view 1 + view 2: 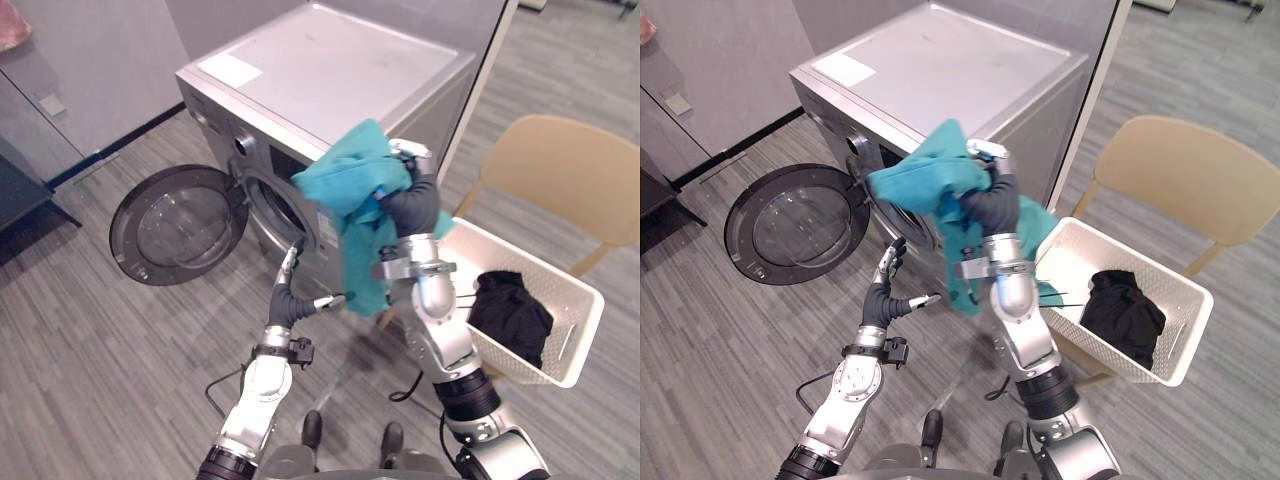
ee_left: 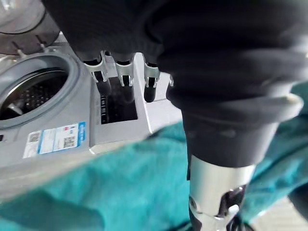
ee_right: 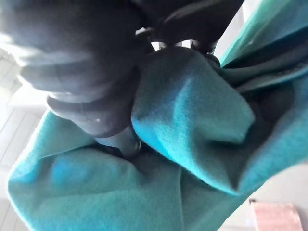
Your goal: Pick up the laundry basket with both hands and put the clothes into the washing machine.
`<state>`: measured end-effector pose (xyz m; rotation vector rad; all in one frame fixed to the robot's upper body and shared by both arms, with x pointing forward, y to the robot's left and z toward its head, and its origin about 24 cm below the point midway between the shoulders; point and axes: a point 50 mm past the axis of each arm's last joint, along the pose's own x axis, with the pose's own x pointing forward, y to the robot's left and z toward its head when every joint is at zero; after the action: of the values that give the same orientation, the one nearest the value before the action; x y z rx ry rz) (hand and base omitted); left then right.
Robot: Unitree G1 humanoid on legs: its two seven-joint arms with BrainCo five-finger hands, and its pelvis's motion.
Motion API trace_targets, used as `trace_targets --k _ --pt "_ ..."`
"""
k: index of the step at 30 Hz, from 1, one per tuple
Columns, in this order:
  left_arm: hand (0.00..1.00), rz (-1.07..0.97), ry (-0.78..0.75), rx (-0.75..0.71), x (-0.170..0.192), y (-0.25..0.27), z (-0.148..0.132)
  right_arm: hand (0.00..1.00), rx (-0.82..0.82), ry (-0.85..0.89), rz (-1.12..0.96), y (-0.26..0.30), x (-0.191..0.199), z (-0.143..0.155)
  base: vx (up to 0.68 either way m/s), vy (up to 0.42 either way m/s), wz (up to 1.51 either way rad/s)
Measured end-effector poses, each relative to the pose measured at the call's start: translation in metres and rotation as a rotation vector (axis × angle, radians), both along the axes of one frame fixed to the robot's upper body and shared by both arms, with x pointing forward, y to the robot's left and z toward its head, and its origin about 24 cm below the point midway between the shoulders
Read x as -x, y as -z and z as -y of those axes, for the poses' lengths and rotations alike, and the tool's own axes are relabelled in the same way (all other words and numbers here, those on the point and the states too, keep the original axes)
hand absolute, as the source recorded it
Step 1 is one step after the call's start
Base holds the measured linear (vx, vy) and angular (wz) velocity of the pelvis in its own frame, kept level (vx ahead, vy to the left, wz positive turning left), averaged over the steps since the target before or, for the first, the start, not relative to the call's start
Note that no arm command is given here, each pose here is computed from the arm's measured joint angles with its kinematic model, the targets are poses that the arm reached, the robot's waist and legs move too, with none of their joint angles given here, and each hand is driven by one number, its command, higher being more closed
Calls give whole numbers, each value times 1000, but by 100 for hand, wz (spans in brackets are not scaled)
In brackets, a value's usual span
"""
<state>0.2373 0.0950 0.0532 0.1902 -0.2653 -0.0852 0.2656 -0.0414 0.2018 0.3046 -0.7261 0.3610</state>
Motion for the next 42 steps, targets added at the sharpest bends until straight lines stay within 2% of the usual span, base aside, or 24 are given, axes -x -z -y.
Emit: trace_targets --k 5,6,10,17,22,27,28,36,42 --pt "0 115 46 -62 -16 -22 19 100 32 -214 78 -16 20 -45 -30 52 -13" --pt "100 138 46 -76 -20 -27 22 100 32 -274 78 -17 27 -56 -2 11 -16" --pt "100 163 7 -107 -35 -34 30 100 38 -418 64 -16 42 -78 -18 -12 -13" --pt "100 152 -39 -122 -38 -31 27 100 -22 -529 -15 -10 43 -80 -21 -15 -6" --pt "100 86 -54 -120 -32 -16 20 100 -33 -542 -94 10 42 -75 -3 -3 -1" --pt "100 -44 -76 -91 -16 11 8 100 -30 -424 -224 43 27 -54 23 -12 5" --pt "100 -64 -91 -75 -14 14 5 0 -20 -390 -242 49 25 -49 21 -6 10" --pt "100 -153 -140 -39 -3 31 -13 0 67 -166 -311 80 16 -12 16 -2 5" --pt "100 -212 -188 -24 6 43 -29 0 213 46 -343 104 16 24 -10 -2 2"
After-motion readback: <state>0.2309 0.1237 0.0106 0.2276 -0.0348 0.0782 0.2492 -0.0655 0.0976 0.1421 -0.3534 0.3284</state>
